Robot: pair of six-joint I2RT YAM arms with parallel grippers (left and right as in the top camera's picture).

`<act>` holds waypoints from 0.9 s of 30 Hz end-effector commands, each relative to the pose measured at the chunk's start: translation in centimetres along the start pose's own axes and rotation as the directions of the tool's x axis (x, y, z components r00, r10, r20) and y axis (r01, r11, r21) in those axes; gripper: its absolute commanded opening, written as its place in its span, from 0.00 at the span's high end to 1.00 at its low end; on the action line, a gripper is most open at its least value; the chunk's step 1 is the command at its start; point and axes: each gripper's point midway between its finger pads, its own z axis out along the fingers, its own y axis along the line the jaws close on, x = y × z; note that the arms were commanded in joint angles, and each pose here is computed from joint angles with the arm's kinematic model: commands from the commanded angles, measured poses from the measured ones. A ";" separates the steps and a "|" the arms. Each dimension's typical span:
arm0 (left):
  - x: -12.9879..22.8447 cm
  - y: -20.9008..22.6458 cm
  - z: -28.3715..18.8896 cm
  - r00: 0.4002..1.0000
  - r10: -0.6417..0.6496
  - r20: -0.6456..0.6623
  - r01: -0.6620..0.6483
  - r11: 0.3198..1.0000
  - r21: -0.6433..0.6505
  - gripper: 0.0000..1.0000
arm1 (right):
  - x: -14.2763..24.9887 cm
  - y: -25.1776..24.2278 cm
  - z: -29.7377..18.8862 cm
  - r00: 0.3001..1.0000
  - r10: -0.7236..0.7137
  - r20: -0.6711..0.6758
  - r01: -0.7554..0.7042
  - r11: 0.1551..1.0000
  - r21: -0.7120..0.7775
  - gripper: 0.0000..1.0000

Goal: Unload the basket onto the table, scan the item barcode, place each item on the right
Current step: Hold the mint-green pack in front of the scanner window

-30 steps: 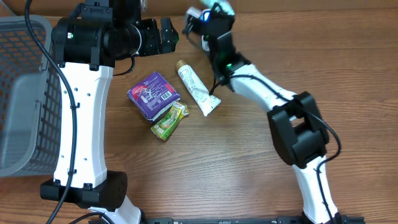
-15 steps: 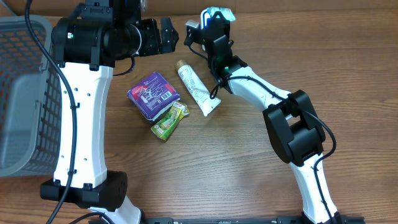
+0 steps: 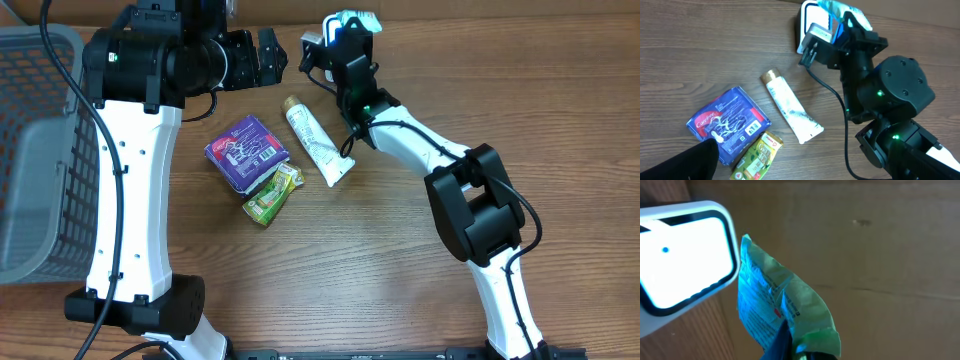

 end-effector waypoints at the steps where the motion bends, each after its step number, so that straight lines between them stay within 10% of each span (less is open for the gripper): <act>1: 0.1 -0.3 0.3 1.000 0.017 -0.007 -0.017 1.000 0.007 0.00 | 0.3 -1.9 -0.1 0.999 0.035 -0.002 -0.035 0.999 0.038 0.96; 10: 0.1 -0.3 0.3 1.000 0.017 -0.007 -0.017 1.000 0.007 0.01 | 1.9 -8.3 -4.0 0.951 0.308 0.009 -0.308 0.951 -0.015 0.96; 15: 0.1 -0.3 0.3 1.000 0.017 -0.007 -0.017 1.000 0.007 0.01 | 3.9 -14.3 -10.6 0.770 0.638 0.008 -0.633 0.765 -0.118 0.96; 19: 0.1 -0.3 0.3 1.000 0.017 -0.007 -0.017 1.000 0.007 0.00 | 4.6 -14.7 -15.7 0.574 0.816 -0.061 -0.780 0.522 -0.345 0.96; 23: 0.1 -0.3 0.3 1.000 0.017 -0.007 -0.017 1.000 0.007 0.00 | 7.1 -12.6 -20.8 0.288 0.888 -0.359 -0.841 0.055 -0.538 0.96; 27: 0.1 -0.3 0.3 1.000 0.017 -0.007 -0.017 1.000 0.007 0.00 | 12.5 -7.8 -21.6 0.074 0.732 -0.677 -0.899 -0.245 -0.364 0.96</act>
